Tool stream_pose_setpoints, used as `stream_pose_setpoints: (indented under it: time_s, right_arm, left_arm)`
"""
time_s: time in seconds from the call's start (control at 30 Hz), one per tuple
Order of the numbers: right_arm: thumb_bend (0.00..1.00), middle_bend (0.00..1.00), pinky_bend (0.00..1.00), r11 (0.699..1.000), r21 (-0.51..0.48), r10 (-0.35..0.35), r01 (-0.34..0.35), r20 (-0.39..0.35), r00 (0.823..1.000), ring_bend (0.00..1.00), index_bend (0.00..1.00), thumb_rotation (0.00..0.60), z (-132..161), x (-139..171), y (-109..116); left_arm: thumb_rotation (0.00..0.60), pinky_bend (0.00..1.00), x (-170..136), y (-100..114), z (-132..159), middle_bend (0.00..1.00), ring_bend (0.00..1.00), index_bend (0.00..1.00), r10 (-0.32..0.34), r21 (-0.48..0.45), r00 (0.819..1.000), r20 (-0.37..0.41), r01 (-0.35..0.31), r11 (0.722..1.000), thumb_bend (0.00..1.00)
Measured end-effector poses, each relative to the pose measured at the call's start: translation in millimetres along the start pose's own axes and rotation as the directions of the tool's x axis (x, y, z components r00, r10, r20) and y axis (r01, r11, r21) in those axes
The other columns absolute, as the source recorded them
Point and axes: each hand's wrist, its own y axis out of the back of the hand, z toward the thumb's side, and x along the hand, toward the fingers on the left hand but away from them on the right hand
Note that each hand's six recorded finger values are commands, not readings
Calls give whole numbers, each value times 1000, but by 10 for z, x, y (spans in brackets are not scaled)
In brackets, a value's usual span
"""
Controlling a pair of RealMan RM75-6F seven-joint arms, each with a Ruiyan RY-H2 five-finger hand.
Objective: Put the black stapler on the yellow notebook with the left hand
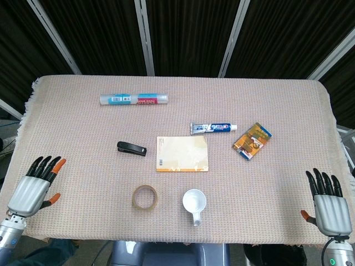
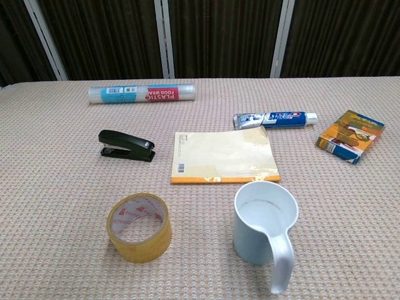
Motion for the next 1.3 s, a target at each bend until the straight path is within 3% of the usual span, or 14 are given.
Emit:
stream_pose_setpoints:
  time_s: [0.33,0.6,1.0,1.17,1.3]
  right_arm:
    - [62,0,0,1000,4,2,-2,1,1000,0,0,600,6,4,-9]
    - [62,0,0,1000,-1,-2,2,4,1000,0,0,600,3,6,1]
    - [62,0,0,999,-30,-14,14,3,1000,0,0,600,-47,25,66]
    - [62,0,0,999,-32,-7,7,-1,1000,0,0,600,-52,20,66]
    - [61,0,0,999,-39,-9,9,3,1000,0,0,600,-67,9,75]
  left_arm:
    - [600,112,8,-14,14,68,44,0,-7,-4,1000,9,7,1000,208]
    - [600,163,175,-67,242,113,84,21,14,-9,996,85,-13,1000,210]
    - [600,155,1044,-235,481,182,110,102,60,-72,997,56,-56,996,231]
    - [600,155,1355,-257,659,209,138,136,87,-125,994,74,-77,989,241]
    - [600,155,1607,-316,870,210,140,140,75,-164,992,106,-57,985,241]
